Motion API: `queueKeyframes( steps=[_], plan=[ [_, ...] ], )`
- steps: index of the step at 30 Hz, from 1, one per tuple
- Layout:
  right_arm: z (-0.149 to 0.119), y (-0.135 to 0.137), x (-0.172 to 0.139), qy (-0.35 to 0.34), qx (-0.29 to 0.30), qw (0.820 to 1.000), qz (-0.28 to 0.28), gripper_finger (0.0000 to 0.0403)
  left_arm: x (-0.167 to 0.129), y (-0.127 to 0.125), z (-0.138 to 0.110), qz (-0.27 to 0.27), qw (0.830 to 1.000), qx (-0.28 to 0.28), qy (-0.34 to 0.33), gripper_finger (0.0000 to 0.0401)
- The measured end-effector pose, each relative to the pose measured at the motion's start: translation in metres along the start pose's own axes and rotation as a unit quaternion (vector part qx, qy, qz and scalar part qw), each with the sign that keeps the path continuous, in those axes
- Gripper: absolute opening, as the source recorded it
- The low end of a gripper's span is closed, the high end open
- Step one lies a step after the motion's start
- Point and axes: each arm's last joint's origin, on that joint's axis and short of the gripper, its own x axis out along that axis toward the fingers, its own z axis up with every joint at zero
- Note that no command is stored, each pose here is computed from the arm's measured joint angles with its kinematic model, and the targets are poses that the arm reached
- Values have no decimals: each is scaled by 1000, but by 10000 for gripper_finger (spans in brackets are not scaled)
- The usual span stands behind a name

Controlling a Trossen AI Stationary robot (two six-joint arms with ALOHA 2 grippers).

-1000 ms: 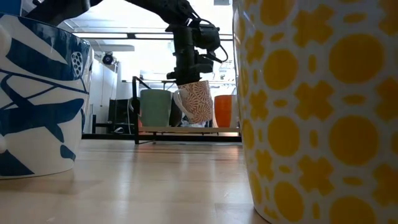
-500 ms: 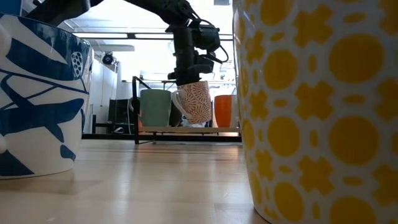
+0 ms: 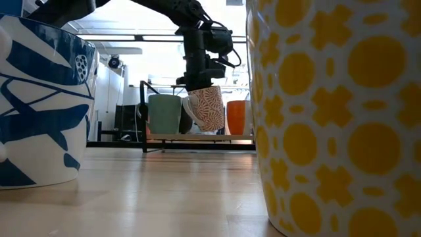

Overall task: Place coffee mugs
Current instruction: Put the orange pattern mug on the shelf

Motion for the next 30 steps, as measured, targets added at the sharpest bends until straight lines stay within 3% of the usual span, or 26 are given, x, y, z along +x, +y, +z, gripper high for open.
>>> queueKeyframes(
  steps=[30],
  plan=[
    [0, 0, 0, 1, 0, 1000, 0, 2, 0, -2, 0, 11, 1000, 29, -3, 9]
  ],
)
